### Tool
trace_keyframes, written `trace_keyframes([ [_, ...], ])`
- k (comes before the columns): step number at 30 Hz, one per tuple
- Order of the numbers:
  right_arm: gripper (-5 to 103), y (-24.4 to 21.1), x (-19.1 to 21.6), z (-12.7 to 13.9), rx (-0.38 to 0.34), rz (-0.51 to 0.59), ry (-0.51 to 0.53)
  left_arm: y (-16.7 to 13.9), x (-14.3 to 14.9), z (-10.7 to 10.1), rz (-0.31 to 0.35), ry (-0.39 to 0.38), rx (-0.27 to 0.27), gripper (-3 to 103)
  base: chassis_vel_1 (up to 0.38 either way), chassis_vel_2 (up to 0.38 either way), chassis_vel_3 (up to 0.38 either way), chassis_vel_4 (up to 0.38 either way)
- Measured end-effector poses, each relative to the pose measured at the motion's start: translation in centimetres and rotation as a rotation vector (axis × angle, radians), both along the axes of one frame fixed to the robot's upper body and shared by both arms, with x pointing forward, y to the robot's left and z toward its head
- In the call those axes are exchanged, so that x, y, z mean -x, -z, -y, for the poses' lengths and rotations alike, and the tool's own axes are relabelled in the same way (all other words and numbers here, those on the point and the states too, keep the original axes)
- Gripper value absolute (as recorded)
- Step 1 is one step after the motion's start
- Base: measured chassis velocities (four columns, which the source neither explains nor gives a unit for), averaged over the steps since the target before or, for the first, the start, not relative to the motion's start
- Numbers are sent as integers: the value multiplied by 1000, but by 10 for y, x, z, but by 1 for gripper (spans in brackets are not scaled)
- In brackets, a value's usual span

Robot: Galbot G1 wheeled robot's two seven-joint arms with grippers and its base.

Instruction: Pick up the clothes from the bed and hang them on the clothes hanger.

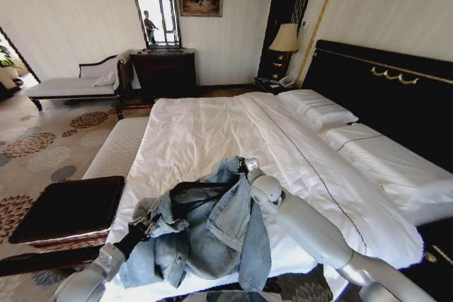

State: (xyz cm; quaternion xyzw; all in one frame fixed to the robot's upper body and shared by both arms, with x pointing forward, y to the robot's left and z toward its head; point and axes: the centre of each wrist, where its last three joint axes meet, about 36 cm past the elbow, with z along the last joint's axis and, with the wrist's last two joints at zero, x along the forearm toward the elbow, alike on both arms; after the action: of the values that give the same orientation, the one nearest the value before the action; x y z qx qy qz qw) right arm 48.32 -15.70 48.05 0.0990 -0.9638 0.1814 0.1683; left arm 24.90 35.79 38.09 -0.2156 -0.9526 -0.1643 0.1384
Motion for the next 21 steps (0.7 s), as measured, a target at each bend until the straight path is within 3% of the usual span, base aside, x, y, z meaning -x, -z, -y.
trace_keyframes([
  [10, 2, -33, 23, 16, -83, 31, -46, 4, -7, -9, -4, -48, 1, 19, 0, 0, 0, 0],
  [12, 2, -47, 40, 23, -144, 38, -89, 4, -8, -10, -6, -59, 7, 19, 0, 0, 0, 0],
  [21, 2, -66, 103, 24, -262, 1, -235, 5, -27, 1, 2, -63, 32, 19, 0, 0, 0, 0],
])
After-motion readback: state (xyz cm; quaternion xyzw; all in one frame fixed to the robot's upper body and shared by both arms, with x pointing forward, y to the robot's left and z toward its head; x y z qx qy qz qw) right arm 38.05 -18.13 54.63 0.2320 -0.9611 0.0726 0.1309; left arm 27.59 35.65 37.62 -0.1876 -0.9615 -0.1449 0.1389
